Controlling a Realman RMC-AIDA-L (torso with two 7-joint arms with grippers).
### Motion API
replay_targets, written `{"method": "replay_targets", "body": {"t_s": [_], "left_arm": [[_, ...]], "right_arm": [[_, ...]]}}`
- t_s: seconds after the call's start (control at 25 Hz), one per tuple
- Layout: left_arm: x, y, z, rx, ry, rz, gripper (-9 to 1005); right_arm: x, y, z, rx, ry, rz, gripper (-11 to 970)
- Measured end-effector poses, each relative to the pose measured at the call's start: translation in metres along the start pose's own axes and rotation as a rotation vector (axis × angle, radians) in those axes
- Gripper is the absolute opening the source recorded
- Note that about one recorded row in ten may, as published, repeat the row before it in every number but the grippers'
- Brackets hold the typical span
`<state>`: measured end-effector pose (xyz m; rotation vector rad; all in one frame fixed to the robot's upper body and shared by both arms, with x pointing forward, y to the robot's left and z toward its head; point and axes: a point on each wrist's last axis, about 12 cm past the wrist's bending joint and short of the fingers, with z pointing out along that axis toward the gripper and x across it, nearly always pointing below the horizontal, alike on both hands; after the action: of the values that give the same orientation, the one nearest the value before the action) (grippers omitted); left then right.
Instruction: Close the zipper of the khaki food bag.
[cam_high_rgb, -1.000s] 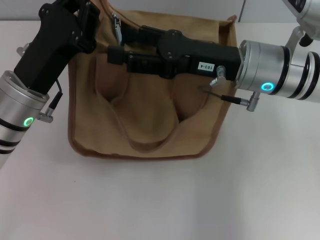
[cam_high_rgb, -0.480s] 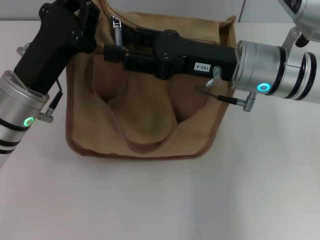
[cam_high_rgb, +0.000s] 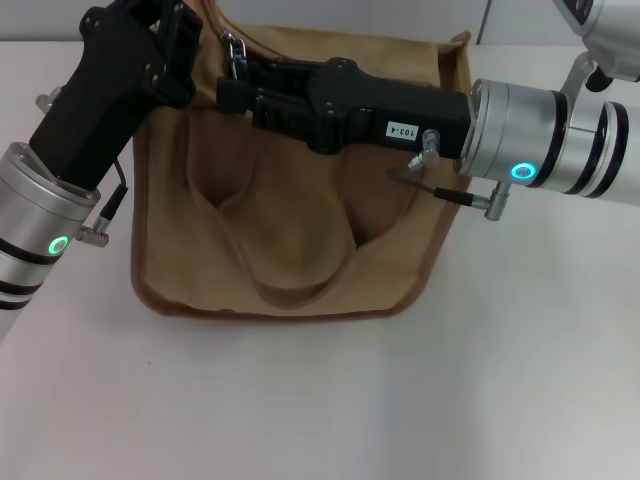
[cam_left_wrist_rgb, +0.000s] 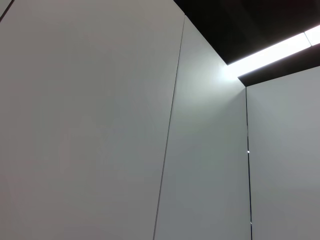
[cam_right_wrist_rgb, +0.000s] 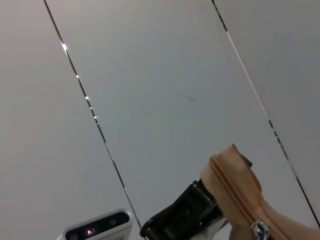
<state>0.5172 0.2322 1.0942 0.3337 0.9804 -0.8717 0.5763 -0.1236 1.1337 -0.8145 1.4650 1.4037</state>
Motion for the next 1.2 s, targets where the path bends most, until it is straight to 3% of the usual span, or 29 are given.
{"method": "replay_targets", "body": {"t_s": [0.56, 0.76, 1.12, 1.2], "left_arm": [[0.0, -0.0006, 0.0005, 0.004, -0.002, -0.002, 69], [0.0, -0.0005, 0.001, 0.005, -0.002, -0.002, 70], [-0.0001, -0.0005, 0.0014, 0.007, -0.003, -0.002, 72], [-0.0001, -0.0005, 0.0014, 0.007, -0.003, -0.002, 73]], "right_arm": [[-0.0019, -0.0006, 0.0037, -0.005, 0.006, -0.012, 335], [-0.0022, -0.0035, -0.0017, 0.023, -0.022, -0.022, 264], [-0.0022, -0.0041, -0.0009, 0.022, -0.017, -0.024, 1], [-0.0017, -0.0042, -0.0016, 0.025, -0.018, -0.032, 3]]}}
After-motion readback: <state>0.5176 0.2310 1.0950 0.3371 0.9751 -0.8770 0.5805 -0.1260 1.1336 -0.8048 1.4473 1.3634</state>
